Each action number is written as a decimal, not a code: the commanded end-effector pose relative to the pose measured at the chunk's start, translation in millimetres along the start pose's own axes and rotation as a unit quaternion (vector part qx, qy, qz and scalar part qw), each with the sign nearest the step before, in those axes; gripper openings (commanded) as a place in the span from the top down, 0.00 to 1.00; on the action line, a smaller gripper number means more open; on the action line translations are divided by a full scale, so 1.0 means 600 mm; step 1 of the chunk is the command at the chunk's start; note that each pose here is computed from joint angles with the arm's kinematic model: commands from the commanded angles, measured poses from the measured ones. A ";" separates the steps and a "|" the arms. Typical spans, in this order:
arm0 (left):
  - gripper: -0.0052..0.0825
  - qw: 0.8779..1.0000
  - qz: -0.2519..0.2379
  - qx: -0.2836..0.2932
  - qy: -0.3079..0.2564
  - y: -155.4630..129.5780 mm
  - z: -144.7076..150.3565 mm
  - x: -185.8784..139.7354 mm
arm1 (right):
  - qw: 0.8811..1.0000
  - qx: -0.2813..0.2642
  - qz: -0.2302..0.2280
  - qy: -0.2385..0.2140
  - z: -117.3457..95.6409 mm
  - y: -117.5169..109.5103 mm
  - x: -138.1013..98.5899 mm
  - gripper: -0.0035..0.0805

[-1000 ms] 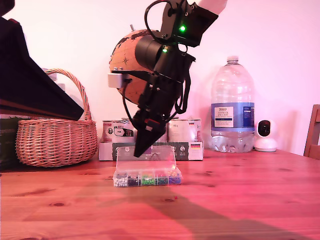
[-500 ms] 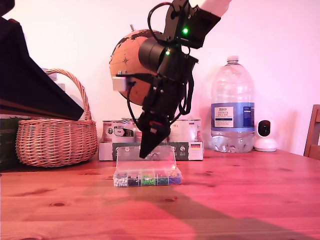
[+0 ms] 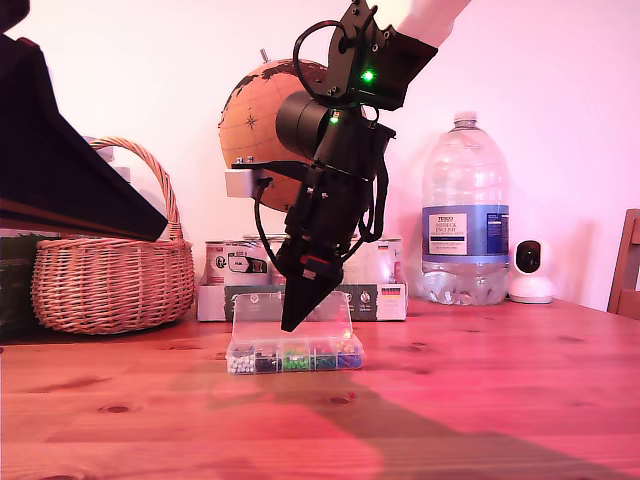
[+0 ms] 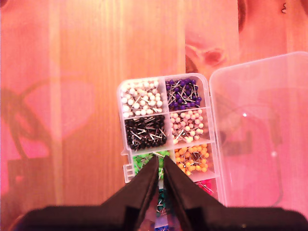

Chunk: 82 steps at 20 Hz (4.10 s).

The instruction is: Sort the loose pins on the table into their correct compartments

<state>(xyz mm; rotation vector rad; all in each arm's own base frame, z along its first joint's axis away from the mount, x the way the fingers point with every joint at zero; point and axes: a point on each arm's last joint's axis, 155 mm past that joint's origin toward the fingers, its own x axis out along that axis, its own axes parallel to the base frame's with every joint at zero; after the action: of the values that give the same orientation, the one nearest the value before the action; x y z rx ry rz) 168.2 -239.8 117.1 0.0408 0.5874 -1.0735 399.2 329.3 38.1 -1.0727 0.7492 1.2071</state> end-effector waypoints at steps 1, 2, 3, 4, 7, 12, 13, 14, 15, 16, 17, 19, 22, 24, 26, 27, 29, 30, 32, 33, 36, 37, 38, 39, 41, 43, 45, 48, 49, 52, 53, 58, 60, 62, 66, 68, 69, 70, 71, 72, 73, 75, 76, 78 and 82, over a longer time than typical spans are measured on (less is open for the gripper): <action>0.96 1.000 0.000 0.004 -0.004 0.000 0.006 0.000 | 1.000 0.004 0.022 0.011 -0.014 0.020 0.031 0.97; 0.96 1.000 0.000 0.004 -0.004 0.000 0.006 0.000 | 1.000 0.004 0.022 0.011 -0.014 0.020 0.031 0.97; 0.96 1.000 0.000 0.004 -0.004 0.000 0.006 0.000 | 1.000 0.004 0.023 0.011 -0.014 0.020 0.031 0.97; 0.96 1.000 0.000 0.004 -0.004 0.000 0.006 0.000 | 1.000 0.004 0.023 0.011 -0.014 0.020 0.031 0.97; 0.96 1.000 0.000 0.004 -0.004 0.000 0.006 0.000 | 1.000 0.004 0.023 0.012 -0.014 0.021 0.031 0.97; 0.96 1.000 0.000 0.004 -0.004 0.000 0.006 0.000 | 1.000 0.004 0.025 0.013 -0.015 0.023 0.031 0.90; 0.96 1.000 0.000 0.004 -0.004 0.000 0.006 0.000 | 1.000 0.004 0.025 0.013 -0.015 0.023 0.031 0.89; 0.96 1.000 0.000 0.004 -0.004 0.000 0.006 0.000 | 1.000 0.004 0.025 0.013 -0.015 0.023 0.031 0.89; 0.96 1.000 0.000 0.004 -0.004 0.000 0.006 0.000 | 1.000 0.004 0.024 0.012 -0.014 0.022 0.031 0.89; 0.96 1.000 0.000 0.004 -0.004 0.000 0.006 0.000 | 1.000 0.004 0.023 0.012 -0.014 0.021 0.031 0.89; 0.96 1.000 0.000 0.004 -0.004 0.000 0.006 0.000 | 1.000 0.004 0.023 0.011 -0.013 0.021 0.031 0.89; 0.96 1.000 0.000 0.004 -0.004 0.000 0.006 0.000 | 1.000 0.004 0.022 0.011 -0.013 0.020 0.031 0.89; 0.96 1.000 0.000 0.004 -0.004 0.000 0.006 0.000 | 1.000 0.004 0.022 0.011 -0.013 0.020 0.031 0.91; 0.96 1.000 0.000 0.004 -0.004 0.000 0.006 0.000 | 1.000 0.004 0.022 0.014 -0.015 0.020 0.031 0.97; 0.96 1.000 0.000 0.004 -0.004 0.000 0.006 0.000 | 1.000 0.002 0.019 0.014 -0.012 0.019 0.024 0.97; 0.96 1.000 0.000 0.004 -0.004 0.000 0.006 0.000 | 1.000 0.000 0.018 0.014 -0.010 0.020 0.017 0.97; 0.96 1.000 0.000 0.004 -0.004 0.000 0.006 0.000 | 1.000 -0.003 0.021 0.017 -0.008 0.025 0.002 0.97; 0.96 1.000 0.000 0.004 -0.004 0.000 0.006 0.000 | 0.999 -0.014 0.029 0.023 -0.008 0.035 -0.005 0.97; 0.96 1.000 0.000 0.004 -0.004 0.000 0.006 0.000 | 0.998 -0.039 0.042 0.039 -0.016 0.050 -0.020 0.97; 0.96 1.000 0.000 0.004 -0.004 0.000 0.006 0.000 | 0.997 -0.051 0.047 0.043 -0.015 0.056 -0.028 0.97; 0.96 1.000 0.001 0.004 -0.005 0.001 0.006 0.000 | 0.993 -0.081 0.058 0.061 -0.020 0.072 -0.052 0.97; 0.96 1.000 0.001 0.004 -0.005 0.001 0.006 0.000 | 0.991 -0.095 0.069 0.071 -0.028 0.082 -0.058 0.97; 0.96 1.000 0.001 0.004 -0.005 0.001 0.006 0.000 | 0.987 -0.107 0.083 0.082 -0.037 0.094 -0.062 0.97; 0.96 1.000 0.002 0.004 -0.005 0.002 0.006 0.000 | 0.984 -0.118 0.100 0.090 -0.044 0.107 -0.066 0.97; 0.96 1.000 0.010 0.004 -0.005 0.006 0.006 0.000 | 0.980 -0.128 0.116 0.097 -0.049 0.121 -0.069 0.97; 0.96 1.000 0.017 0.004 -0.005 0.011 0.007 0.000 | 0.983 -0.098 0.115 0.102 -0.048 0.125 -0.069 0.97; 0.96 1.000 0.021 0.004 -0.005 0.013 0.007 0.000 | 0.986 -0.010 0.117 0.120 -0.055 0.134 -0.073 0.97; 0.96 1.000 0.023 0.004 -0.006 0.014 0.007 0.000 | 0.965 0.185 0.102 0.153 -0.066 0.142 -0.078 0.97; 0.96 1.000 0.023 0.004 -0.006 0.014 0.007 0.000 | 0.950 0.251 0.094 0.162 -0.069 0.144 -0.080 0.97; 0.96 1.000 0.023 0.004 -0.006 0.014 0.007 0.000 | 0.875 0.450 0.053 0.171 -0.064 0.138 -0.077 0.97; 0.96 1.000 0.023 0.004 -0.006 0.014 0.007 0.000 | 0.850 0.497 0.042 0.170 -0.062 0.136 -0.075 0.94; 0.96 1.000 0.023 0.004 -0.006 0.014 0.007 0.000 | 0.783 0.596 0.022 0.176 -0.064 0.136 -0.067 0.83; 0.96 1.000 0.022 0.004 -0.006 0.014 0.007 0.000 | 0.774 0.606 0.028 0.179 -0.063 0.142 -0.064 0.83; 0.96 1.000 0.023 0.004 -0.006 0.014 0.007 0.000 | 0.773 0.606 0.031 0.185 -0.065 0.146 -0.061 0.83; 0.96 1.000 0.022 0.001 -0.006 0.014 0.007 0.000 | 0.772 0.603 0.032 0.200 -0.070 0.158 -0.045 0.83; 0.96 1.000 0.022 0.000 -0.006 0.014 0.007 0.000 | 0.774 0.602 0.027 0.194 -0.068 0.153 -0.040 0.83; 0.96 1.000 0.022 0.000 -0.006 0.014 0.007 0.000 | 0.775 0.601 0.021 0.194 -0.070 0.149 -0.039 0.83; 0.96 1.000 0.022 0.000 -0.006 0.014 0.007 0.000 | 0.775 0.601 0.021 0.194 -0.071 0.149 -0.037 0.83; 0.96 1.000 0.023 0.000 -0.006 0.014 0.007 0.000 | 0.774 0.601 0.022 0.196 -0.072 0.150 -0.035 0.83; 0.96 1.000 0.023 0.000 -0.006 0.014 0.007 0.000 | 0.774 0.600 0.022 0.199 -0.074 0.152 -0.033 0.83; 0.96 1.000 0.023 0.000 -0.006 0.014 0.007 0.000 | 0.775 0.598 0.022 0.202 -0.077 0.152 -0.030 0.83; 0.96 1.000 0.023 0.000 -0.006 0.014 0.007 0.000 | 0.774 0.598 0.024 0.209 -0.081 0.156 -0.021 0.83; 0.96 1.000 0.023 0.000 -0.006 0.014 0.007 0.000 | 0.773 0.597 0.025 0.213 -0.084 0.158 -0.015 0.83; 0.96 1.000 0.023 0.000 -0.006 0.014 0.007 0.000 | 0.773 0.596 0.025 0.216 -0.087 0.160 -0.010 0.83; 0.96 1.000 0.022 0.000 -0.006 0.014 0.007 0.000 | 0.769 0.601 0.022 0.215 -0.094 0.153 -0.009 0.83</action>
<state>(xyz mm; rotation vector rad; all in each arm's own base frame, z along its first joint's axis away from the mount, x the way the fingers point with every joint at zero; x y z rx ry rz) 175.1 -235.7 115.5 0.0524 0.5822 -1.0301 317.4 280.7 14.1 -0.1801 1.5695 0.2925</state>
